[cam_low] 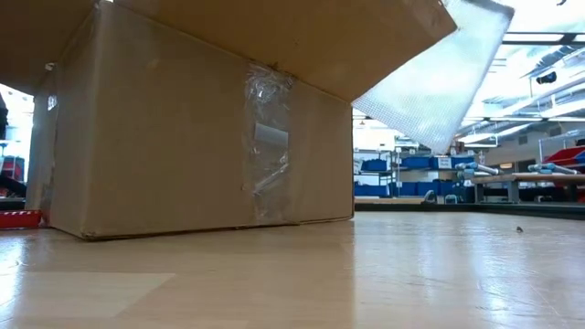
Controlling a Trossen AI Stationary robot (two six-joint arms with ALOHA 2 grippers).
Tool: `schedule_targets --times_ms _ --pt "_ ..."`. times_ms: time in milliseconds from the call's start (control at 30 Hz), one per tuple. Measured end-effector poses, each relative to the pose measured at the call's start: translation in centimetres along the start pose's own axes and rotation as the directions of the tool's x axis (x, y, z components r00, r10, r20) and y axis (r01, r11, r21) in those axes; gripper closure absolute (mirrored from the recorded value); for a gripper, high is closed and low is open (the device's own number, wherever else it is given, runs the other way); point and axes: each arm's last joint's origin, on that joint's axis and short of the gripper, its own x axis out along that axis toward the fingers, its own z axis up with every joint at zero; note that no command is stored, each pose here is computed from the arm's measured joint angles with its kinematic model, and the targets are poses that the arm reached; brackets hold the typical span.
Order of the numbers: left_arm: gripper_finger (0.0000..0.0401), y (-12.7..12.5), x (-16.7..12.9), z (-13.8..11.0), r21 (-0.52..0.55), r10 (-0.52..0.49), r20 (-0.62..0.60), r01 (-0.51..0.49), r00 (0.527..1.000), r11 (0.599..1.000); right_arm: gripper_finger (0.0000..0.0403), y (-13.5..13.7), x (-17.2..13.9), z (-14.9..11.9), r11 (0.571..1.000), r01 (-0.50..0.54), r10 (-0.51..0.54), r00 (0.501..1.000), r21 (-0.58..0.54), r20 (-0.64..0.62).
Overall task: Unpack boxes
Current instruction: Open the zip bag
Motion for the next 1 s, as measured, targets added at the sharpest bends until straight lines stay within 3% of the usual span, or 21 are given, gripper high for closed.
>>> schedule_targets --times_ms 333,667,1000 --pt "0.0395 0.1 0.0 0.0 -0.001 0.01 -0.002 -0.01 1.0 1.0 0.0287 -0.3 1.1 -0.1 0.998 0.013 -0.012 1.0 0.053 -0.006" --pt "0.0395 0.2 -0.1 0.0 -0.005 0.031 -0.004 -0.031 1.0 1.0 0.0396 -0.6 0.5 -0.1 0.995 0.097 -0.098 0.995 -0.015 -0.037" --pt "0.0395 0.3 0.0 0.2 -0.012 0.058 0.001 -0.058 0.998 0.998 0.0399 -0.6 -1.2 -0.2 0.988 0.154 -0.154 0.986 -0.004 -0.071"
